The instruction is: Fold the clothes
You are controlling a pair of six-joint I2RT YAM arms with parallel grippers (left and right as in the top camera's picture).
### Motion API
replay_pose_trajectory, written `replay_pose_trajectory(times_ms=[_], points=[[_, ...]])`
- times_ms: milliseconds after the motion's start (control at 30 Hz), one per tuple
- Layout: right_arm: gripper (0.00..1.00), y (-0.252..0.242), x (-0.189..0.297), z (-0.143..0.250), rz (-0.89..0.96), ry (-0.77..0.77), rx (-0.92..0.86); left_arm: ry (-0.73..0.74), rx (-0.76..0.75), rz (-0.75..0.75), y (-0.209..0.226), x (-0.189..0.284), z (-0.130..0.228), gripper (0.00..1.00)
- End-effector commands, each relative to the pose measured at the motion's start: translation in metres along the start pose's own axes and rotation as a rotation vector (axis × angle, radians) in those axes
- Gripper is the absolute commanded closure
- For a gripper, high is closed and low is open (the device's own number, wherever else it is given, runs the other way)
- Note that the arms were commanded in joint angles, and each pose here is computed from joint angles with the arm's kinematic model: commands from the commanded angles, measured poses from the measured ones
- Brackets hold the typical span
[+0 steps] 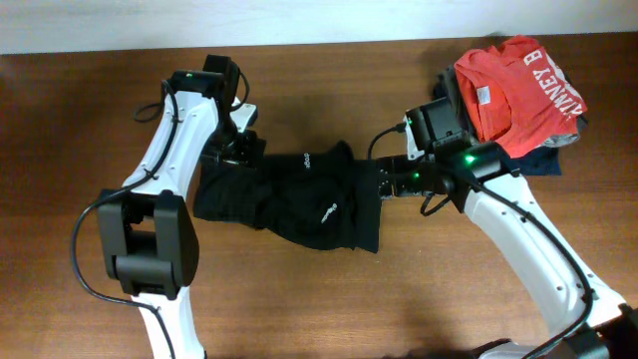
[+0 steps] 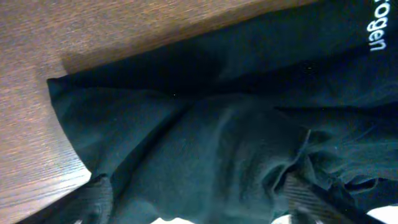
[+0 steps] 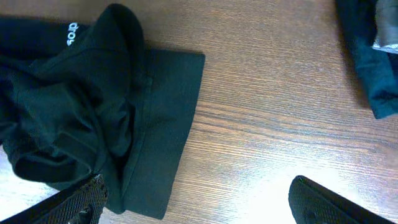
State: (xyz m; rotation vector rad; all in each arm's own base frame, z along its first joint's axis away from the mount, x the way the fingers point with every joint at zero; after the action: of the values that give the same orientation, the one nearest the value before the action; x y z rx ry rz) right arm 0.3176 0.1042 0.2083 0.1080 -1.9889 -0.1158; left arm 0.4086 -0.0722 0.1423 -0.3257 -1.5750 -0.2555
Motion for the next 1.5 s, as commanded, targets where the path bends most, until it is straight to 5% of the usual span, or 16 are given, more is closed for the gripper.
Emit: replay_pose_trajectory(times_ms=[0, 533, 1033, 1100, 1167, 1233, 1467], points=[[0.02, -0.005, -0.001, -0.001, 0.000, 0.013, -0.044, -0.013, -0.018, 0.016, -0.006, -0.001, -0.005, 0.09], [0.08, 0.023, -0.083, 0.026, -0.221, 0.339, -0.132, -0.279, 0.032, 0.004, 0.022, 0.089, -0.039, 0.04], [0.22, 0.031, -0.145, 0.040, -0.267, 0.468, -0.279, -0.278, 0.051, -0.008, 0.033, 0.092, -0.036, 0.01], [0.31, 0.030, -0.148, 0.040, -0.262, 0.473, -0.296, -0.277, 0.050, -0.008, 0.033, 0.091, -0.036, 0.01], [0.74, 0.030, -0.148, 0.039, -0.265, 0.463, -0.296, -0.277, 0.051, -0.012, 0.033, 0.092, -0.035, 0.01], [0.96, 0.026, -0.149, 0.037, -0.260, 0.461, -0.305, -0.272, 0.054, -0.029, 0.035, 0.091, -0.035, 0.01], [0.96, -0.012, -0.136, 0.029, -0.238, 0.462, -0.367, -0.263, 0.058, -0.050, 0.037, 0.091, -0.034, 0.01]])
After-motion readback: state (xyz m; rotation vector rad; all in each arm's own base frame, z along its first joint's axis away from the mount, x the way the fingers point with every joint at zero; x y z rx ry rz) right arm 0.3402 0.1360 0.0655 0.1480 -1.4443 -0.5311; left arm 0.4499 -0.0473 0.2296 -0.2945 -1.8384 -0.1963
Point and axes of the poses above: each gripper's point midway between its finger pads, its own x axis back along the fingers, its own y axis along the line the jaws close on, z = x × y, the point moved 6 cm from there along x, back along the fingers, and after that the axes turned 6 degrees about -x, right-handed, at the moved point
